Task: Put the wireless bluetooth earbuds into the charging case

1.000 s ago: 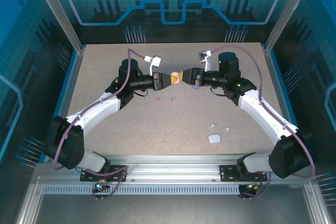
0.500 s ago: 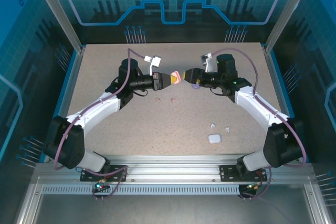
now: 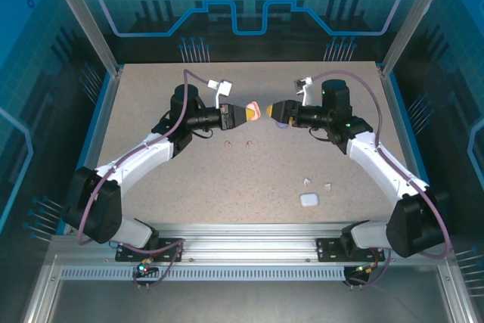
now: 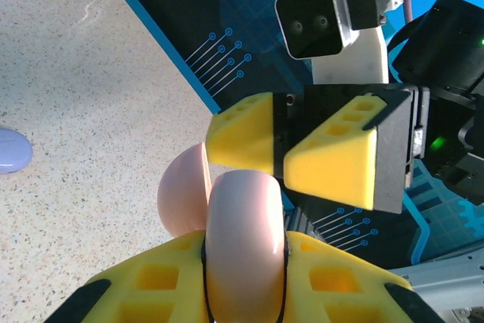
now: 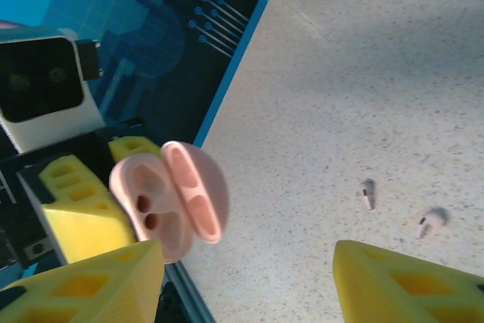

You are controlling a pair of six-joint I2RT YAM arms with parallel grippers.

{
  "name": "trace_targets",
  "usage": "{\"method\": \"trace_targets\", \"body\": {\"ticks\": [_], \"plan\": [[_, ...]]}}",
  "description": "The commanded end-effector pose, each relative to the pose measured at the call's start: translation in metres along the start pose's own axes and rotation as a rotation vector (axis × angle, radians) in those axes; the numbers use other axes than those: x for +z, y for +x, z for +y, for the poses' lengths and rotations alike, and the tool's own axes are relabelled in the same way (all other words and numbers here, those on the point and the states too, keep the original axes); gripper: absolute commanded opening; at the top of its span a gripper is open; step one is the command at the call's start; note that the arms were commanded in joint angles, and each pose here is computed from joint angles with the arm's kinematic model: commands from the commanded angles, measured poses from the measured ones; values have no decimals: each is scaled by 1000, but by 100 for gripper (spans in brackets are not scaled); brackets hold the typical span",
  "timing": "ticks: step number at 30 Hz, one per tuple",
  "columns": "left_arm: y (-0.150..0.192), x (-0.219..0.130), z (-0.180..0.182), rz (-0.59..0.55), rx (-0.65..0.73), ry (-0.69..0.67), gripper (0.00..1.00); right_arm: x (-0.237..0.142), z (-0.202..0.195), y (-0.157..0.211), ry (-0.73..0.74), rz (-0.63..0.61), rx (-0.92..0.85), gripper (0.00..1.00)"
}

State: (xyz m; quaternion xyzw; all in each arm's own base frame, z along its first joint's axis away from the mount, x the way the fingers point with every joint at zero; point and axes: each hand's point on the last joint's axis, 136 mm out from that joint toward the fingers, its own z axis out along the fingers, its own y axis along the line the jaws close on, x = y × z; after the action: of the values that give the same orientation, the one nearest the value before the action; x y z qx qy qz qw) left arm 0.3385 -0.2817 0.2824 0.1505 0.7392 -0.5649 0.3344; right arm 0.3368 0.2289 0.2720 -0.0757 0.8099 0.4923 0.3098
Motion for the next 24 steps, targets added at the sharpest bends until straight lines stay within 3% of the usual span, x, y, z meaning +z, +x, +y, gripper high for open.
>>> {"method": "trace_targets", "body": {"ticks": [1,14,24], "plan": [[-6,-5,-20,-15,52,53,0,4,24,0,-64,28,-52,59],[-10,-6,-27,-24,57,73,0,26,15,5,-37,78,-49,43],[-10,-5,-30,-20,58,84,0,35,7,2,-28,85,-32,37]]}}
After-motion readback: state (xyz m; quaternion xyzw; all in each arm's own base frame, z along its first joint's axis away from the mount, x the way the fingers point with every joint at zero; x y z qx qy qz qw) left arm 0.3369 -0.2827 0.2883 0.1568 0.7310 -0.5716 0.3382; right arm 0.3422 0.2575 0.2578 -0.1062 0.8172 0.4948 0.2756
